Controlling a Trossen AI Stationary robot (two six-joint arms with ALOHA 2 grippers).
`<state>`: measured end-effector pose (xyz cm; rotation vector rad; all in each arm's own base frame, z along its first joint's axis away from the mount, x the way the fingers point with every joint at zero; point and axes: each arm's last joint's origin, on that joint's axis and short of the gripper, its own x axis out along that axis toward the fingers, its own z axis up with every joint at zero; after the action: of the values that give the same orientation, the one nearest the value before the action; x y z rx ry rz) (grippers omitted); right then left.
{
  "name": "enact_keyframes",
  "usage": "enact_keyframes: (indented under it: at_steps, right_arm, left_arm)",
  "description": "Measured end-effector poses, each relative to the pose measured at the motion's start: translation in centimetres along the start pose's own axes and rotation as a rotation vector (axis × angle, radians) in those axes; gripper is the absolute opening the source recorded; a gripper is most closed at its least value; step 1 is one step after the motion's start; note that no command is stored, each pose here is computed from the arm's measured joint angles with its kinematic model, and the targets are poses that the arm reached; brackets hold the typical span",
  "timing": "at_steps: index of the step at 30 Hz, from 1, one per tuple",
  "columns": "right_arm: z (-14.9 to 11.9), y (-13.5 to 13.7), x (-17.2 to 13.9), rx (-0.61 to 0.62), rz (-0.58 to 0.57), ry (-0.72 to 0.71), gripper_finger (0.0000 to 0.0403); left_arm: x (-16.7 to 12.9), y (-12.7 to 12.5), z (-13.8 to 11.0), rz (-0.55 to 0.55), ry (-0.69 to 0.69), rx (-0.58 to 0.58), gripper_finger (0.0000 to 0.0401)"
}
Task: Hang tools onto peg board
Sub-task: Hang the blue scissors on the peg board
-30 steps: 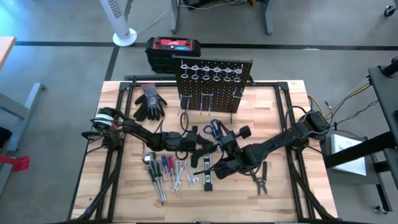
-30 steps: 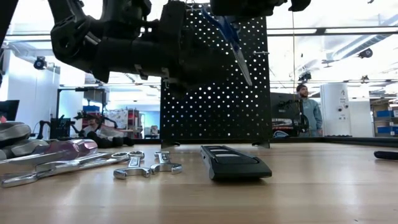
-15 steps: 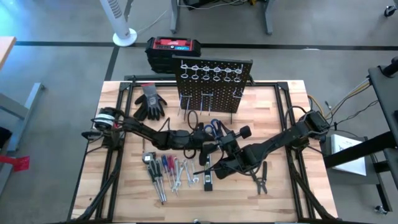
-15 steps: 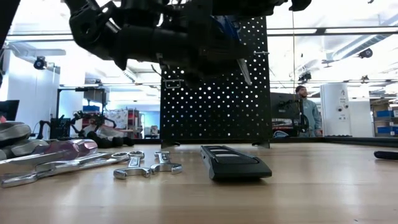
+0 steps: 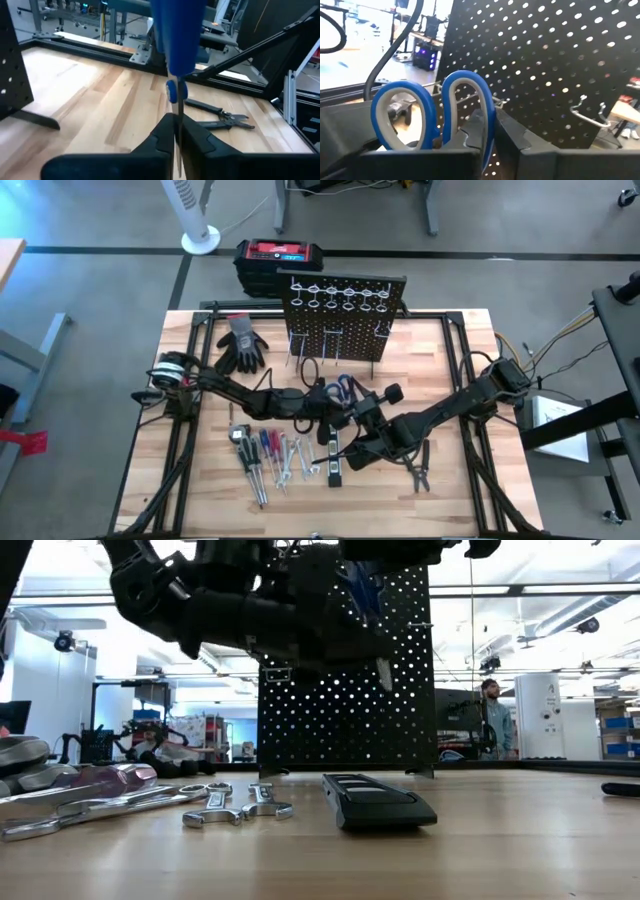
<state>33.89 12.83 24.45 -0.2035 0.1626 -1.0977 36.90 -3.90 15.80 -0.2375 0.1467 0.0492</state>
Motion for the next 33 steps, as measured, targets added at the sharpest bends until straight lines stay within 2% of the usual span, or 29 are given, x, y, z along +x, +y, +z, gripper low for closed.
enact_keyframes:
  at_steps: [4,9,13,21,24,33]
  right_arm:
    - [0.7,-0.5,-0.9,0.016,0.050,0.014,0.0077]
    - [2.2,-2.2,-2.7,0.027,0.079,-0.014,0.0122]
    - [3.2,-3.5,-3.5,0.029,0.101,-0.020,0.0144]
    - [3.7,-4.3,-3.5,0.018,0.089,-0.032,0.0160]
    - [3.6,-4.2,-3.5,0.014,0.088,-0.032,0.0156]
    - [3.5,-4.1,-3.3,0.010,0.082,-0.031,0.0160]
  left_arm:
    - [-1.5,0.8,-1.7,-0.004,0.008,-0.050,0.0001]
    - [-5.1,2.4,-4.2,-0.017,-0.005,-0.134,0.0001]
    - [-7.6,3.0,-4.7,-0.101,0.003,-0.049,0.0001]
    - [-11.0,6.0,-5.9,-0.009,0.105,-0.005,0.0000]
    - [-12.0,7.2,-5.5,-0.002,0.093,0.009,0.0000]
    - [-12.7,10.3,-4.7,-0.113,0.103,0.039,0.0000]
